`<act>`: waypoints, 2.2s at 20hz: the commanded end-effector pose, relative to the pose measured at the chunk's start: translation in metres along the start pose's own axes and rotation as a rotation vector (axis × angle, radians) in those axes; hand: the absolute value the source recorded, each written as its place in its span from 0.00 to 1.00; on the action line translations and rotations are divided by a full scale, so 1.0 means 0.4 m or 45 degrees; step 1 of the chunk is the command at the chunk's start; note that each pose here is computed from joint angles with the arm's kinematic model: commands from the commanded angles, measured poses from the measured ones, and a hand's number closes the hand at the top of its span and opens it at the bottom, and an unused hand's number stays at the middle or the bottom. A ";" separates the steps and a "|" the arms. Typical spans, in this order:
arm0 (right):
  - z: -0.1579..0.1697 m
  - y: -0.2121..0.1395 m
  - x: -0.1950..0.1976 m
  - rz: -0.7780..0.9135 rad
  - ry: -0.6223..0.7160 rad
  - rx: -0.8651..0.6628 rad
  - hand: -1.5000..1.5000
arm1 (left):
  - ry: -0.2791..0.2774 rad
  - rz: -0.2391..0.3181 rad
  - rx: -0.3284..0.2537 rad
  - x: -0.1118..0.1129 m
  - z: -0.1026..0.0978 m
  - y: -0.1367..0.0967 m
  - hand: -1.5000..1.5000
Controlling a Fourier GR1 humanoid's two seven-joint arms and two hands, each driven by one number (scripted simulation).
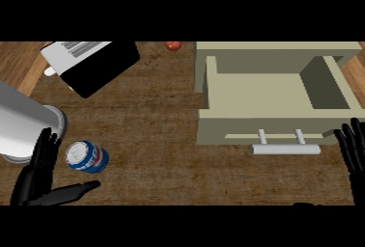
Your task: Pick up the can, place it into the drawer and close the drawer
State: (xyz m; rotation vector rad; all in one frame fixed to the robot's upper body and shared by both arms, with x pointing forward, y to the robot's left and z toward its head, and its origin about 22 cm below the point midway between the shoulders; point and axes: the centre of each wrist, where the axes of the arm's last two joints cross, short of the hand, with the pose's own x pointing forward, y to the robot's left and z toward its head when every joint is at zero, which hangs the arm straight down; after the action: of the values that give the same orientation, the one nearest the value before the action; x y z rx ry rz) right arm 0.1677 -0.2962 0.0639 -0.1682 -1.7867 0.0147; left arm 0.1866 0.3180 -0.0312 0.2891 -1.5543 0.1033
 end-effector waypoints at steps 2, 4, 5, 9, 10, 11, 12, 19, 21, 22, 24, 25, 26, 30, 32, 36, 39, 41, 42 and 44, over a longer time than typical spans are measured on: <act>-0.032 -0.024 0.028 0.004 0.002 0.000 0.00 | 0.023 0.026 -0.006 -0.039 0.032 0.041 0.00; 0.018 0.032 0.033 0.002 -0.014 -0.016 0.00 | 0.032 -0.005 -0.007 -0.055 -0.010 0.044 0.00; 0.005 0.014 0.011 0.002 -0.037 -0.010 0.00 | 0.041 0.021 0.010 -0.081 0.028 0.029 0.00; 0.013 0.009 0.080 0.007 -0.003 -0.011 0.00 | 0.015 0.006 0.009 -0.123 0.039 0.020 0.00; 0.018 -0.001 0.034 0.012 -0.018 -0.021 0.00 | 0.047 -0.013 0.028 -0.126 -0.012 0.070 0.00; 0.003 -0.023 0.011 0.003 -0.001 -0.032 0.00 | 0.041 0.026 0.013 -0.119 0.004 0.062 0.00; -0.026 -0.005 0.051 0.022 -0.017 -0.008 0.00 | 0.067 0.003 0.007 -0.135 -0.030 0.034 0.00; -0.026 0.007 0.061 0.007 -0.005 -0.001 0.00 | 0.089 0.032 0.034 -0.159 0.003 0.010 0.00; -0.023 0.018 0.032 0.006 -0.023 -0.004 0.00 | 0.099 0.024 0.034 -0.137 -0.035 -0.003 0.00; 0.022 0.026 -0.014 -0.004 -0.011 0.015 0.00 | 0.076 0.041 0.035 -0.165 -0.025 0.056 0.00; 0.019 -0.017 0.037 -0.009 -0.025 -0.001 0.00 | 0.062 0.030 0.033 -0.167 -0.023 0.018 0.00; -0.021 0.001 0.065 0.000 -0.035 -0.015 0.00 | 0.067 0.024 0.038 -0.199 -0.004 0.028 0.00; 0.000 -0.051 0.071 0.001 -0.042 -0.023 0.00 | 0.086 0.037 0.033 -0.146 -0.053 0.011 0.00; -0.002 -0.011 0.039 0.022 -0.018 -0.030 0.00 | 0.070 0.027 0.029 -0.153 -0.028 0.018 0.00; 0.024 -0.002 0.060 0.008 -0.020 -0.029 0.00 | 0.080 0.036 0.022 -0.216 -0.049 0.014 0.00; -0.013 -0.029 0.067 -0.011 -0.015 -0.009 0.00 | 0.092 0.056 0.024 -0.239 -0.048 0.016 0.00; -0.003 -0.041 0.048 -0.032 -0.032 -0.045 0.00 | 0.089 0.052 0.006 -0.193 -0.102 -0.018 0.00; -0.011 0.013 0.046 0.025 -0.023 -0.019 0.00 | 0.074 0.040 0.000 -0.199 -0.126 -0.105 0.00; 0.012 -0.011 0.044 -0.003 0.008 -0.011 0.00 | 0.082 0.033 0.010 -0.174 -0.138 -0.034 0.00; 0.024 -0.025 0.057 0.000 -0.020 -0.004 0.00 | 0.063 0.045 -0.034 -0.149 -0.128 0.035 0.00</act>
State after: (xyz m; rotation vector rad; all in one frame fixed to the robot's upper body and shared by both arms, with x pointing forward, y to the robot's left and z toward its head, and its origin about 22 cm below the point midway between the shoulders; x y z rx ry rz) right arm 0.1580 -0.3035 0.0853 -0.1767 -1.7993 0.0049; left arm 0.2329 0.3344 -0.1020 0.2558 -1.4987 0.1383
